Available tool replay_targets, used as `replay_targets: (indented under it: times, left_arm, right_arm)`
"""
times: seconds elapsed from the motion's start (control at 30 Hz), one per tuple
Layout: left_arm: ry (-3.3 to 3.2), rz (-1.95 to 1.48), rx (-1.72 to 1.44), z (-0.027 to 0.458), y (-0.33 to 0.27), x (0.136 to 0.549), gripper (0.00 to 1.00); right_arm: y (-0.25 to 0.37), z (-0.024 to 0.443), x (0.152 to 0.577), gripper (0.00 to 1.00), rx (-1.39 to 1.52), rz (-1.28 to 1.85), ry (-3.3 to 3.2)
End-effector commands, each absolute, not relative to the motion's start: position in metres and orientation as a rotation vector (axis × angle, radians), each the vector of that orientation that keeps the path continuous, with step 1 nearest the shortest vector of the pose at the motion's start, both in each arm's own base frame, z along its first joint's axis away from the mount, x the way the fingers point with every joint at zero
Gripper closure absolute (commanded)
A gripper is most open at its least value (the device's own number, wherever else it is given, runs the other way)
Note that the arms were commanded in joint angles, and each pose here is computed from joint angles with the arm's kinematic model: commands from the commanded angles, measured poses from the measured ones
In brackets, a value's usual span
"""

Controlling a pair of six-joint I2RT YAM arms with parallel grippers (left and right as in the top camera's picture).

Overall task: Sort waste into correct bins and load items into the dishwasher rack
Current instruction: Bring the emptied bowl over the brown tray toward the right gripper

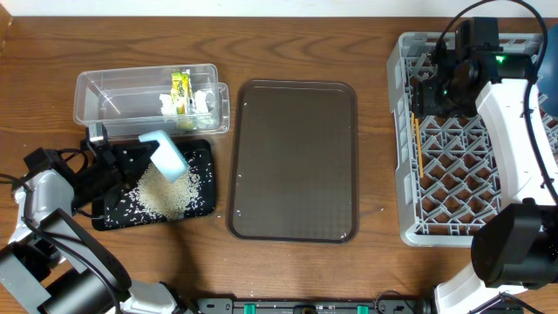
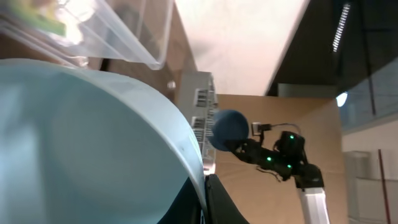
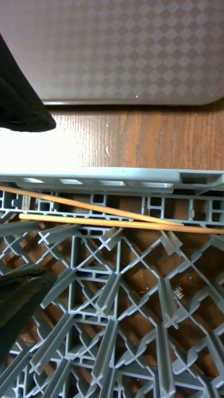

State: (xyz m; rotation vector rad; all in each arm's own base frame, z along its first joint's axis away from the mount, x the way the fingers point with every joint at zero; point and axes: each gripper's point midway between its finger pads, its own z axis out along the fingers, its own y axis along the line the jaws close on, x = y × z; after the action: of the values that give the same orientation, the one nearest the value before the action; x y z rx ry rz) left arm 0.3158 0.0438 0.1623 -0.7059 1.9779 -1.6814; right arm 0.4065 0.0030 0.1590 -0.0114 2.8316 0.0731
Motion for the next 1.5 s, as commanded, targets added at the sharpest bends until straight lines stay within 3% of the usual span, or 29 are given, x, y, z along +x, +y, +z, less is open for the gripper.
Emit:
replay_targets:
  times: [0.0, 0.37, 0.73, 0.97, 1.23, 1.47]
  left_arm:
    - [1.866, -1.744, -0.626, 0.18, 0.042, 0.315, 0.94]
    - [2.083, -1.636, -0.63, 0.161, 0.023, 0.31, 0.94]
    - [2.518, -1.193, -0.101, 0.159, -0.07, 0.292, 0.94]
    - [2.565, -1.024, 0.196, 0.148, -0.149, 0.307, 0.94]
    - [2.501, -0.765, 0.44, 0.115, -0.22, 0.332, 0.94]
    - [2.529, -0.674, 0.509, 0.078, -0.243, 0.336, 0.94]
  right_arm:
    - [0.003, 0.169, 0.408, 0.31, -0.017, 0.08, 2.806]
    - [0.003, 0.169, 0.408, 0.31, -0.017, 0.081, 2.805]
    - [0.003, 0.169, 0.408, 0.31, -0.017, 0.081, 2.805]
    - [0.003, 0.169, 0.408, 0.31, -0.016, 0.081, 2.806]
    - [0.003, 0.169, 0.407, 0.31, -0.016, 0.082, 2.808]
    - [0.003, 0.169, 0.408, 0.32, -0.016, 0.081, 2.806]
